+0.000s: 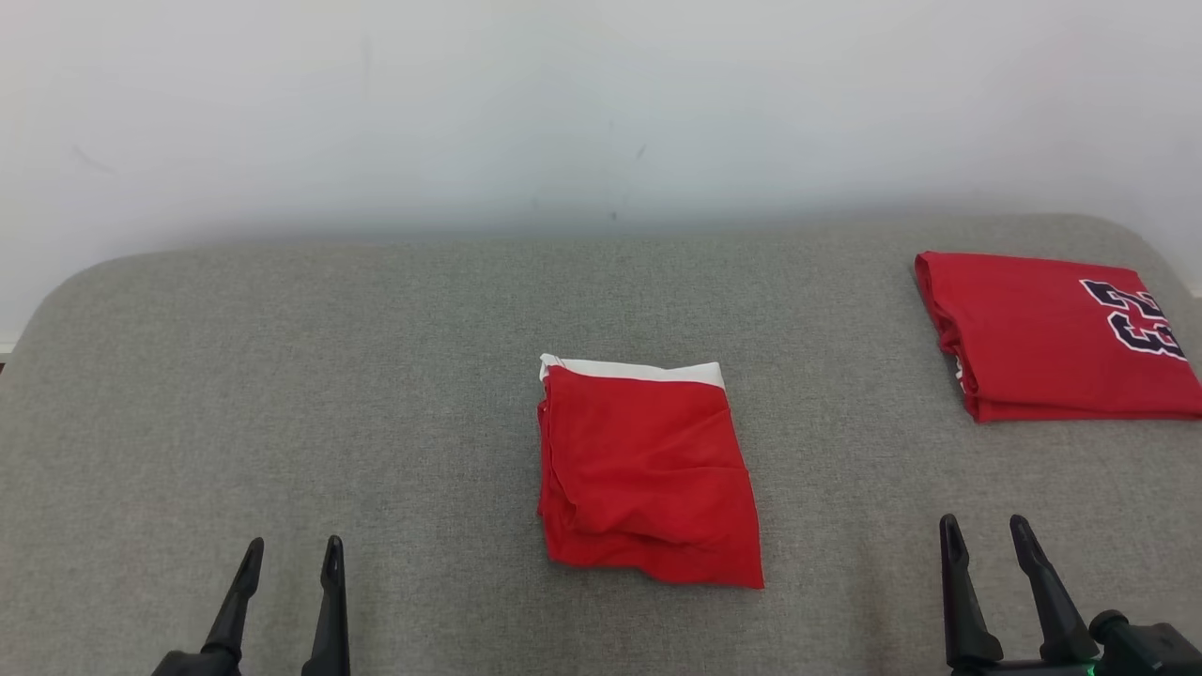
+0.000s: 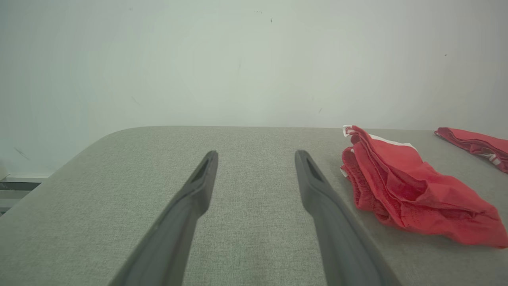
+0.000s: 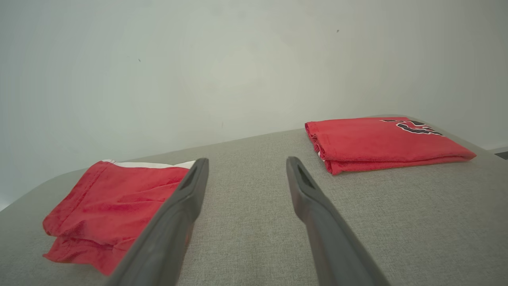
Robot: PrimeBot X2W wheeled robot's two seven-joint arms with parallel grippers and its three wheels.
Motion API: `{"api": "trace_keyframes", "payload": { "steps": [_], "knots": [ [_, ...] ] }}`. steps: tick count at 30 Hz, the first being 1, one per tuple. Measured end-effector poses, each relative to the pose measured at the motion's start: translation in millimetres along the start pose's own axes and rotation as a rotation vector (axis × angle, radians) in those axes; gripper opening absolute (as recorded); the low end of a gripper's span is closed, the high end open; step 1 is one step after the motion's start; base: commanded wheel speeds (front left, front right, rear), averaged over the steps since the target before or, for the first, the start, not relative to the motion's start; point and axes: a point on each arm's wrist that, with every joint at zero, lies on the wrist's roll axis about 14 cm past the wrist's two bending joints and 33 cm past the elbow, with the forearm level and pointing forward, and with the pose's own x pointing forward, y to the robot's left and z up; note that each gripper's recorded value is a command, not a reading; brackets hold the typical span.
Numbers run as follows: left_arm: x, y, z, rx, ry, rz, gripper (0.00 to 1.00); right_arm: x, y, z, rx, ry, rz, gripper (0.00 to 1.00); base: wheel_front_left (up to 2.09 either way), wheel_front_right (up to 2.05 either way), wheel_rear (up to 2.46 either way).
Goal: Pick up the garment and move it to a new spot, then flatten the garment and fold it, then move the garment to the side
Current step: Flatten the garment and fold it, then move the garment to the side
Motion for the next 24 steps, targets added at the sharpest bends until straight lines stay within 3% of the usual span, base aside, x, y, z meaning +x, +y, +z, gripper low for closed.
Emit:
{"api": "trace_keyframes", "payload": {
  "steps": [24],
  "knots": [
    [-14,1,-1,-0.007,0.008,0.003,1.0,1,19,-9,-0.023,0.028,0.054,1.0,0.0,0.0,0.0]
  ]
}}
